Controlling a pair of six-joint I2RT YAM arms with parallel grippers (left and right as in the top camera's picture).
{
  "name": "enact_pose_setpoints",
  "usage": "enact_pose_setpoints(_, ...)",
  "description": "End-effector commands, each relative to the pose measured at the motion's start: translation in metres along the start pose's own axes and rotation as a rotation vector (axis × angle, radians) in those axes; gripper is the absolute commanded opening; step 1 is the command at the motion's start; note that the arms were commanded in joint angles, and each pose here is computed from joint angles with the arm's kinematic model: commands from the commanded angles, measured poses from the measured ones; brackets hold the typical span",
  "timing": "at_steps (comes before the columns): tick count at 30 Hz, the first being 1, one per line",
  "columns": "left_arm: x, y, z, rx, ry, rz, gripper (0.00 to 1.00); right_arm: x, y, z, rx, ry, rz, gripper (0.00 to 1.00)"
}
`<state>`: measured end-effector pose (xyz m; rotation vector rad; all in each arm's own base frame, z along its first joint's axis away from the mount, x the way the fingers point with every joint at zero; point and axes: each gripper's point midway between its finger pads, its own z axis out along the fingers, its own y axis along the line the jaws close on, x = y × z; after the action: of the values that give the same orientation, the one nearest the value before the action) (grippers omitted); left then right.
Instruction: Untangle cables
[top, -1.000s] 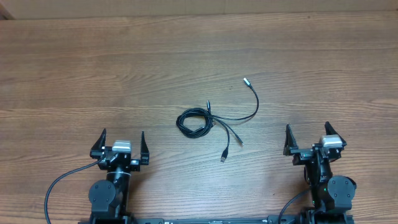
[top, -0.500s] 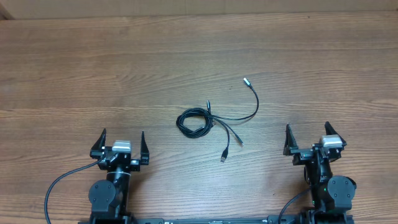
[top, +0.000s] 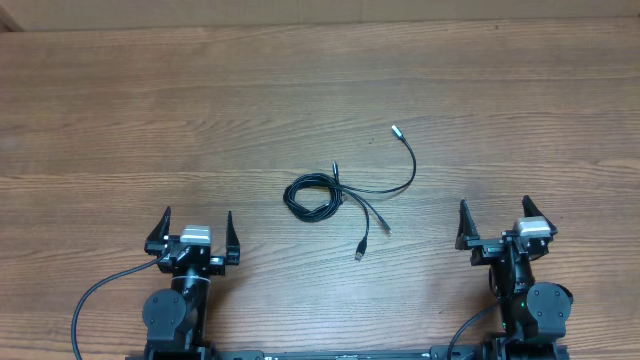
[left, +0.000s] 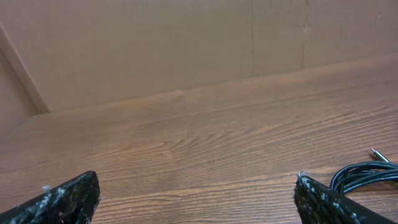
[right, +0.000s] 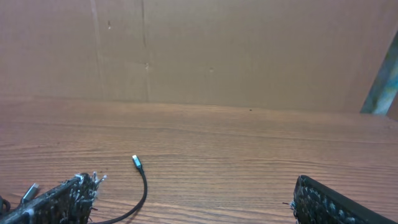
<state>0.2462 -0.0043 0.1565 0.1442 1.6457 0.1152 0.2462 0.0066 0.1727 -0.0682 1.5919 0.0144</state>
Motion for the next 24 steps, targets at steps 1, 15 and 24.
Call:
enact_pose_setpoints(1,0.001,0.0,0.0,0.001,-0.003,0.017,1.0,0.003,-0.001,0.0,0.004,0.0,-0.004,1.0)
enact_pose_setpoints(15,-0.019,0.007,-0.001,-0.035,-0.08,0.121,1.0,0.003,-0.001,0.0,0.004,0.0,-0.004,1.0)
enact_pose_setpoints(24,-0.065,-0.036,-0.014,0.24,-0.283,-0.034,1.0,0.003,-0.001,0.0,0.004,0.0,-0.004,1.0)
